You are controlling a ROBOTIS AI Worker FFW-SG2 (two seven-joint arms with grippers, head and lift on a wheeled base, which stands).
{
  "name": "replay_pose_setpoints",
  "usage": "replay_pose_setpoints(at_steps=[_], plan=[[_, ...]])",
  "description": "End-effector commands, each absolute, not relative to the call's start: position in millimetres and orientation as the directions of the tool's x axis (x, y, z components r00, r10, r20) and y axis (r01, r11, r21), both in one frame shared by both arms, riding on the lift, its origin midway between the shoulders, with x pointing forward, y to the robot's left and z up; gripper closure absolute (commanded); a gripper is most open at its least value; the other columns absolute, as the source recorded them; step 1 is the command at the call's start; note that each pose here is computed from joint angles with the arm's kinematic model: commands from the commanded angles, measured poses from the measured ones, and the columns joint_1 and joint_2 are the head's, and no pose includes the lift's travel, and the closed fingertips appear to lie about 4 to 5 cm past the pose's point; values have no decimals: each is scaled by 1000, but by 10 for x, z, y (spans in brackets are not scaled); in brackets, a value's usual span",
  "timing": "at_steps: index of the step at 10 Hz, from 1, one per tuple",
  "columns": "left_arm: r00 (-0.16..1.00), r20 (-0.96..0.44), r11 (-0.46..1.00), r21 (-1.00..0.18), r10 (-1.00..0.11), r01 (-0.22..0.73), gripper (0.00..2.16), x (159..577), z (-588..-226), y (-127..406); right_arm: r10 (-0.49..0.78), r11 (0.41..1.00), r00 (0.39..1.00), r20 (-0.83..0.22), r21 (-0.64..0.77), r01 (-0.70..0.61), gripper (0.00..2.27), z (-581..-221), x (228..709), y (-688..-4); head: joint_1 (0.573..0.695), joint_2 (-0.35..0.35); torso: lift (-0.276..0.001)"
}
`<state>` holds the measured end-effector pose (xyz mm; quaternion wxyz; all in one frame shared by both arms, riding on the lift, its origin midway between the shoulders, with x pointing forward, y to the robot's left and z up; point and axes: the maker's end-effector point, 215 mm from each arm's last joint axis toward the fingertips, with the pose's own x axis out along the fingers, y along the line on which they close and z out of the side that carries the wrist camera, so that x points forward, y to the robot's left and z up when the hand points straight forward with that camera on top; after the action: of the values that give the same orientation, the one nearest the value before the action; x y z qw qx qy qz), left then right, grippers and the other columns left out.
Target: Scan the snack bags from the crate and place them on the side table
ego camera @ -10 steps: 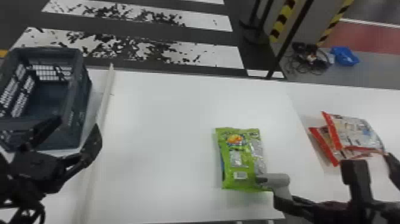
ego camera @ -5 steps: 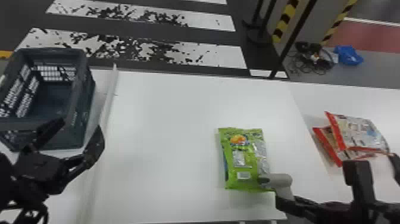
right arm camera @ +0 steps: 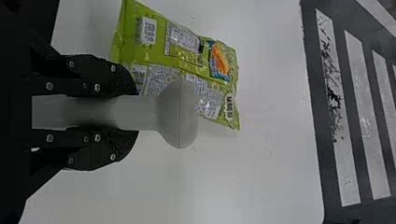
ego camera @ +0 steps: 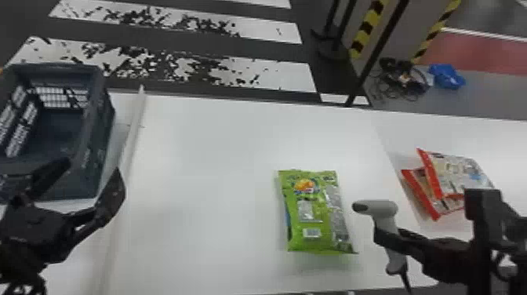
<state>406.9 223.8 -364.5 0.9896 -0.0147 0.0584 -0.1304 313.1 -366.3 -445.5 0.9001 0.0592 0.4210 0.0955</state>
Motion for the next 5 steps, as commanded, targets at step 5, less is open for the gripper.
replay_pose_setpoints(at_steps=[5], plan=[[958, -110, 964, -48, -265, 262, 83, 4034, -3626, 2195, 153, 988, 672, -725, 108, -108, 2236, -4698, 3736, -4261, 695, -270, -94]])
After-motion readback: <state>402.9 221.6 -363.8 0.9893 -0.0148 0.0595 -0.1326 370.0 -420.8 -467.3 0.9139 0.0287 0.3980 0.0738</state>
